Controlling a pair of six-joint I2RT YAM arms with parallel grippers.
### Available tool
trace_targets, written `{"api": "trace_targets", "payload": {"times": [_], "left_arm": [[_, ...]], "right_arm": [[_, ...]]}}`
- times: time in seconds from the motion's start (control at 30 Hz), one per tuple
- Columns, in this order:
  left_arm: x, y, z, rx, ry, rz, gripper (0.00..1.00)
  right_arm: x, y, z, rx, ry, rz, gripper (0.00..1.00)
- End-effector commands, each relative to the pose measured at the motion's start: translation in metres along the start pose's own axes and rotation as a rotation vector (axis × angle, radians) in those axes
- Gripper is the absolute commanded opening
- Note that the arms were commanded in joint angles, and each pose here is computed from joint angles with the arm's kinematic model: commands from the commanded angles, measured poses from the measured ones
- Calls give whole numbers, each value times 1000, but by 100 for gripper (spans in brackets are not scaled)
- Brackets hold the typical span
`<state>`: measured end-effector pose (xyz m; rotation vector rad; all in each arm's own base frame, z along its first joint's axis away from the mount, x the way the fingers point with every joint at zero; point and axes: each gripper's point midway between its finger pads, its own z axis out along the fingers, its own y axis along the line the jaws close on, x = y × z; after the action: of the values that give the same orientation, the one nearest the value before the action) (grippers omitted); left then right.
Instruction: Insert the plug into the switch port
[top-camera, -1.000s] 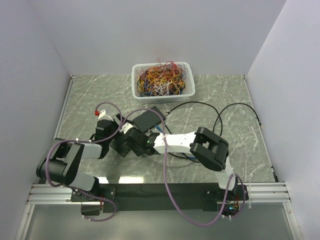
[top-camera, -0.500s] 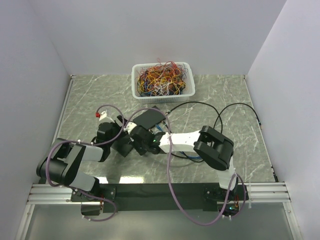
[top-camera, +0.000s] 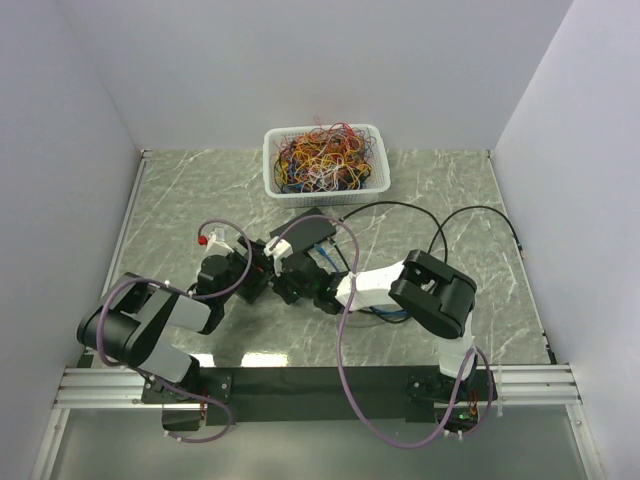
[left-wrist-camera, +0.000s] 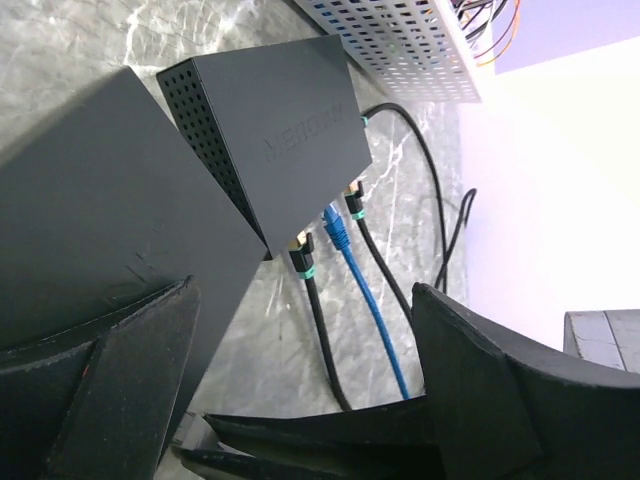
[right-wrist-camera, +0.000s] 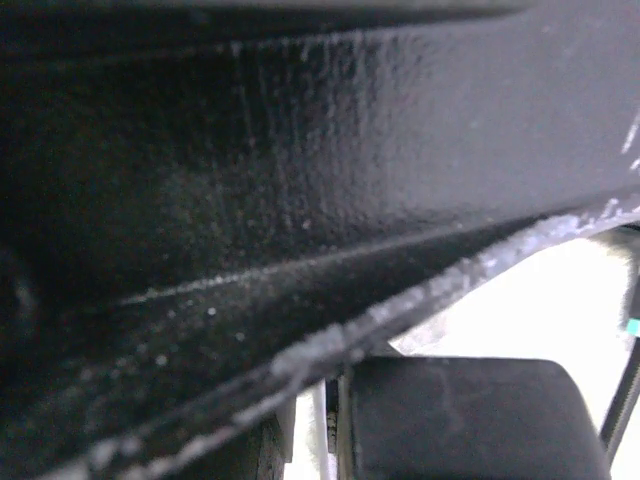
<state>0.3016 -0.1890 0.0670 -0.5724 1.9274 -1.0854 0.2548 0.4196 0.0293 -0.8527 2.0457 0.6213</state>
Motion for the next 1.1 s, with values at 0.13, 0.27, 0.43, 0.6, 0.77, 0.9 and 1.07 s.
{"api": "trace_targets", "payload": {"times": [0.13,0.27,0.43,0.6,0.77,0.9,1.07], "left_arm": [[120,80,-68,-260,503,-24,94],[117,77,-63,-257,500,-14,94],[109,70,-60,-262,475,-4,94],[88,55,-50,-267,414,50,94],[58,35,-37,-274,322,121,96],[36,15,-27,-286,273,161,96],[5,-14,-22,-267,181,203,96]], "right_arm": [[-159,-37,-19,102,-548,143,28],[-119,-44,-11,124,-466,171,55],[-102,-46,-22,142,-442,195,61],[-96,-37,-43,130,-440,173,64],[-97,-22,-65,113,-451,169,68],[-112,-8,-89,80,-490,182,70],[-117,2,-113,64,-499,186,70]]}}
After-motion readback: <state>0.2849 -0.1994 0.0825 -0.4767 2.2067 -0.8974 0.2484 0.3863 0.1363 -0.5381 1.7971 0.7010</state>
